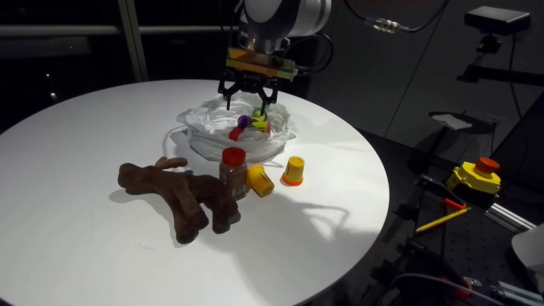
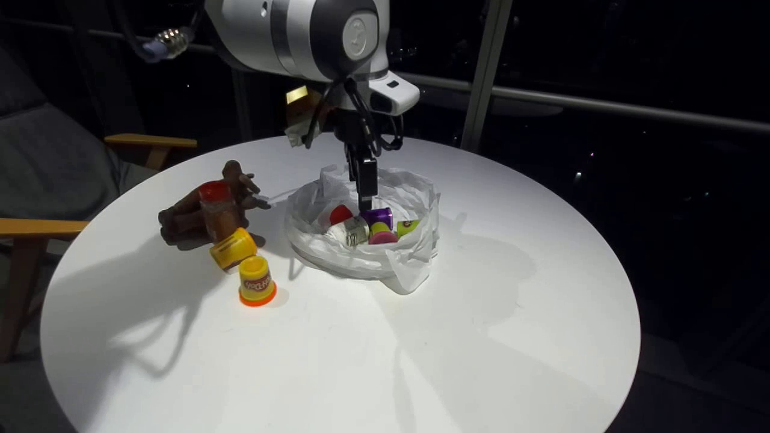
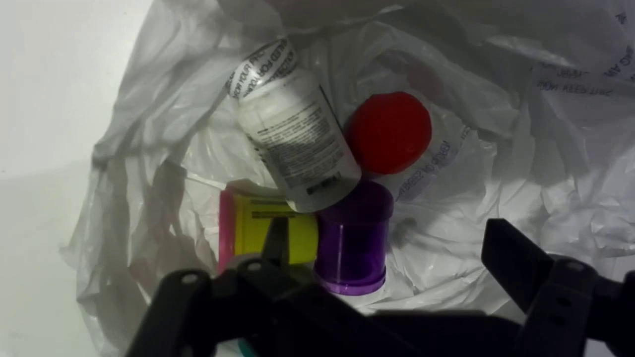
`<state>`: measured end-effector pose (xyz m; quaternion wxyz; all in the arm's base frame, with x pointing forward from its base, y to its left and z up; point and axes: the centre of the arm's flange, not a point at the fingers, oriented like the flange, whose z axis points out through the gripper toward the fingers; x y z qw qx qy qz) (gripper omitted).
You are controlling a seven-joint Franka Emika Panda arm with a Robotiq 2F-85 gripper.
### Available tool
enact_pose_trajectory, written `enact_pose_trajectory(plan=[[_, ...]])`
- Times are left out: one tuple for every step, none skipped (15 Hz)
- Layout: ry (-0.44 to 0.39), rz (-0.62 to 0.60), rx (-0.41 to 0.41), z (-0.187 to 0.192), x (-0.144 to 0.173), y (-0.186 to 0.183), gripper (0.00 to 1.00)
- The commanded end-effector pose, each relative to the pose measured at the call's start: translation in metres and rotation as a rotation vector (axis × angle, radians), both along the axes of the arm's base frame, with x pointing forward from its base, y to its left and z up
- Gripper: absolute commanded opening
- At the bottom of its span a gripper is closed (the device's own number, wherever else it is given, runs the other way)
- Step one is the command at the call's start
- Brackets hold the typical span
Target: Remove all the objects from the plastic and put them on the table.
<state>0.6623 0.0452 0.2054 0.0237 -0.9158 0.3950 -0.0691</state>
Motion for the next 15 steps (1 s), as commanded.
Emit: enact_pose_trajectory(plan=[[0.000, -0.035, 0.039, -0.018, 0.035, 0.002, 1.00], [-0.005, -0.047, 0.035, -0.023, 0.040, 0.001, 1.00], [-0.010, -0.055, 0.028, -0.027, 0.044, 0.000, 1.00], [-0.017, -0.063, 0.026, -0.030, 0.047, -0.002, 1.00], [-0.028, -0.070, 0.020, -0.032, 0.052, -0.004, 1.00], [-0.033, -0.079, 0.007, -0.034, 0.055, -0.005, 1.00], [-0.034, -0.087, -0.001, -0.036, 0.058, -0.007, 1.00], [-0.035, -0.093, -0.014, -0.039, 0.061, -0.010, 0.91], [-0.035, -0.098, -0.021, -0.041, 0.064, -0.012, 0.78], [-0.030, -0.102, -0.027, -0.043, 0.066, -0.014, 0.68], [-0.026, -0.106, -0.030, -0.044, 0.067, -0.016, 0.56], [-0.022, -0.107, -0.032, -0.045, 0.068, -0.018, 0.48], [-0.011, -0.101, -0.038, -0.047, 0.067, -0.019, 0.38], [-0.007, -0.103, -0.043, -0.049, 0.067, -0.021, 0.31], [-0.003, -0.100, -0.046, -0.050, 0.067, -0.022, 0.23]])
